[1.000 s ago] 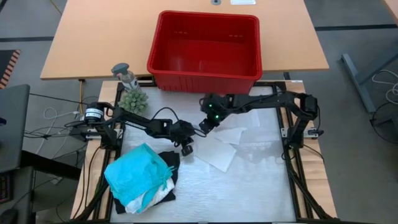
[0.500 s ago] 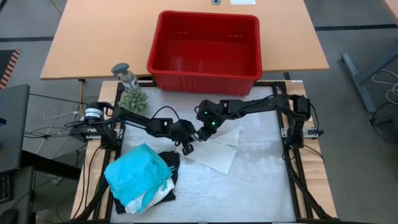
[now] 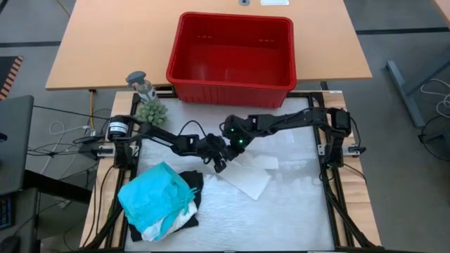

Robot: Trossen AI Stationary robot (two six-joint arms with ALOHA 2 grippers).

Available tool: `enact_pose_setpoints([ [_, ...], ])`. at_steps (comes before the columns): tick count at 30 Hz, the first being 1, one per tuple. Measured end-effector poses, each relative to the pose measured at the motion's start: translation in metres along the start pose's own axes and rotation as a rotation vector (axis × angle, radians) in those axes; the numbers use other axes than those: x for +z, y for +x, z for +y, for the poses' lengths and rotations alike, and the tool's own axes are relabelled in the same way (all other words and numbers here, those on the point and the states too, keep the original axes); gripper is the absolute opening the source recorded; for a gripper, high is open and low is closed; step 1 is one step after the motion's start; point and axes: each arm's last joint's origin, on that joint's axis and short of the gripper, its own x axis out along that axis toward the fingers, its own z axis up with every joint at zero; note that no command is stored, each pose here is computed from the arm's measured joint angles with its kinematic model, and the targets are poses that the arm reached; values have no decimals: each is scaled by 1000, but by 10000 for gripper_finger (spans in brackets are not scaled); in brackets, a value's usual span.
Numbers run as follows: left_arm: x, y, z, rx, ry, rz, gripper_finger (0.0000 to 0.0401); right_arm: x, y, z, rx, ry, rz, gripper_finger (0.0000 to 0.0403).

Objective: Fold Laundry from Bin
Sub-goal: Fold the white shorts

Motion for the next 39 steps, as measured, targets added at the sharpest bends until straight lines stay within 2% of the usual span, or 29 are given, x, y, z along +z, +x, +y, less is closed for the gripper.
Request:
enact_pose_setpoints([
  [2, 5, 1, 7, 3, -11, 2, 0, 0, 0, 0, -18, 0, -12, 24],
  [6, 21, -10, 11, -95, -45, 105, 0, 0, 0, 0, -19, -1, -15, 24],
  [11, 46, -44, 13, -223, -62, 277, 0, 1, -2, 3, -11, -21, -31, 24],
  [16, 56, -88, 13, -165, -8, 416, 0, 0, 1, 1, -15, -20, -25, 24],
  [22, 41, -105, 3, -156, -12, 405, 0, 3, -2, -1, -16, -27, -33, 24],
  [27, 5, -88, -14, -196, 5, 439, 0, 4, -2, -2, -14, -27, -39, 24],
  [29, -7, -85, -15, -158, 7, 455, 0, 4, -2, -2, -15, -27, -39, 24],
  [33, -16, -74, -13, -70, 6, 412, 0, 5, -2, -2, -10, -31, -44, 24],
  [35, -17, -66, -15, -93, -15, 378, 0, 5, -2, -2, -12, -29, -42, 24],
  [39, -26, -50, -16, -143, -48, 404, 0, 6, -2, -1, -6, -19, -49, 24],
])
